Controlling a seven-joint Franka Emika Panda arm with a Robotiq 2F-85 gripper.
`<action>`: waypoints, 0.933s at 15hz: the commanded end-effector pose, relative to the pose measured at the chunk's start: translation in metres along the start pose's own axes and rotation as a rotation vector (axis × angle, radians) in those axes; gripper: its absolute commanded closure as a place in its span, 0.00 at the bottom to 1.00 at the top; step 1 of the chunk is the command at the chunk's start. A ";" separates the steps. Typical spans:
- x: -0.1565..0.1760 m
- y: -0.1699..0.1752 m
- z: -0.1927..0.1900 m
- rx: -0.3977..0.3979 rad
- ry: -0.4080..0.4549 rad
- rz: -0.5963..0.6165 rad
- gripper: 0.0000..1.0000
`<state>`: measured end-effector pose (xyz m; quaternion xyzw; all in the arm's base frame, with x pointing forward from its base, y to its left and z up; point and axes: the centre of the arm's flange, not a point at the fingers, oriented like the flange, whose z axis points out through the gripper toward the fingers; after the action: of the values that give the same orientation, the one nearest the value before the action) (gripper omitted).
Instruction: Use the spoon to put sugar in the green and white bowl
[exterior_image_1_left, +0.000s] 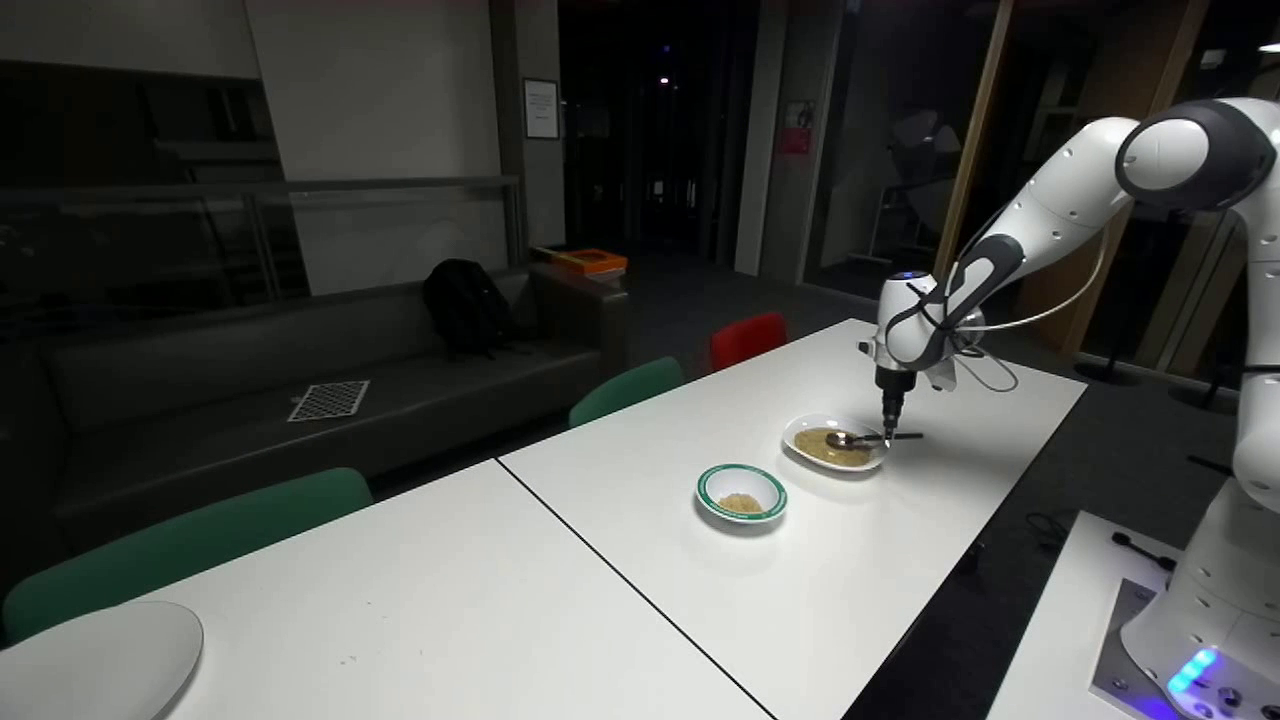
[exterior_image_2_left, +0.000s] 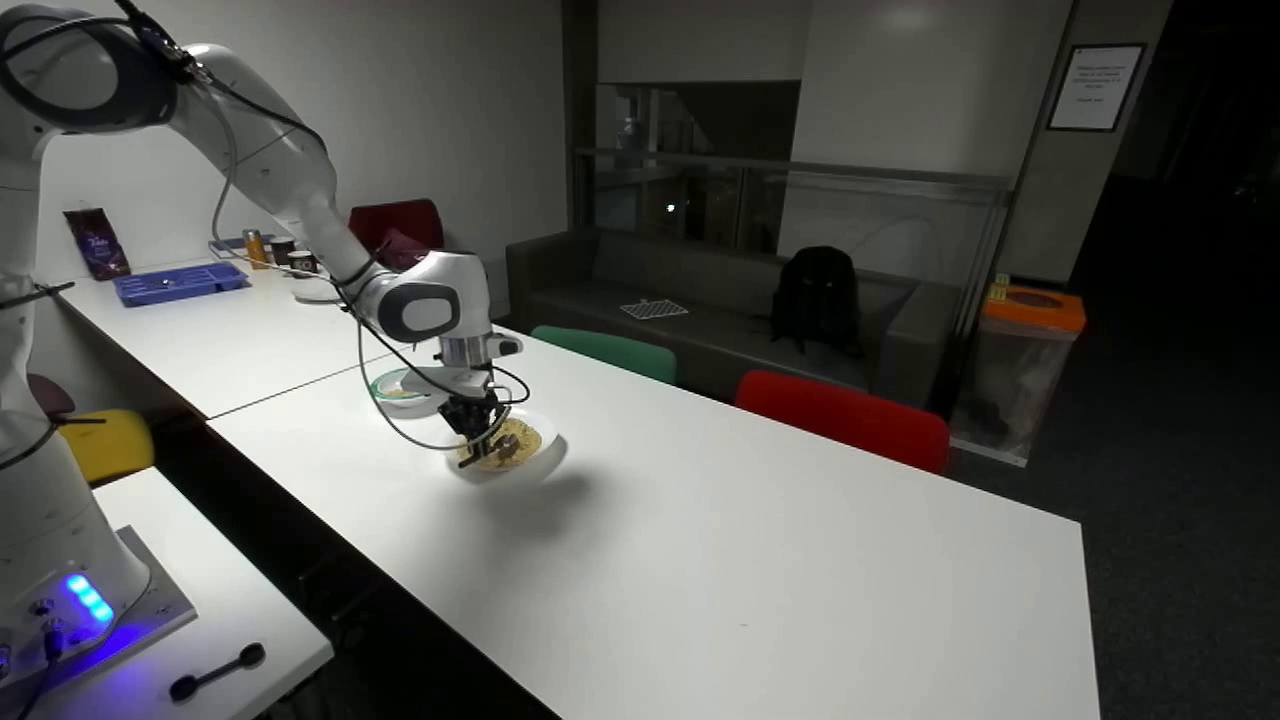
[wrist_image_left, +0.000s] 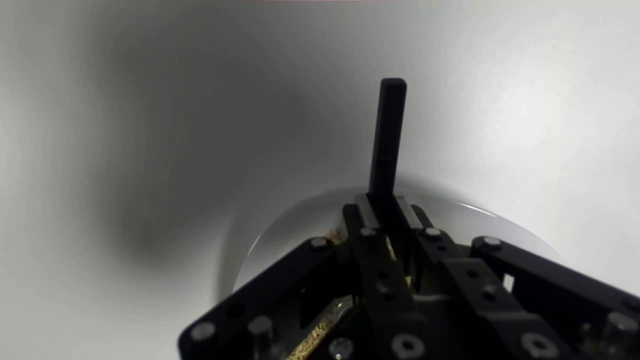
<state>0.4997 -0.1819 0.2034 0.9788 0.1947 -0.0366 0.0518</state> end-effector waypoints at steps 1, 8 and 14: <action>-0.002 0.002 -0.026 -0.048 -0.062 0.004 0.97; -0.004 0.001 -0.044 -0.135 -0.200 -0.008 0.97; -0.003 -0.008 -0.046 -0.207 -0.364 -0.026 0.97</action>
<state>0.4972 -0.1749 0.2371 0.9528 0.1998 -0.1650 0.1584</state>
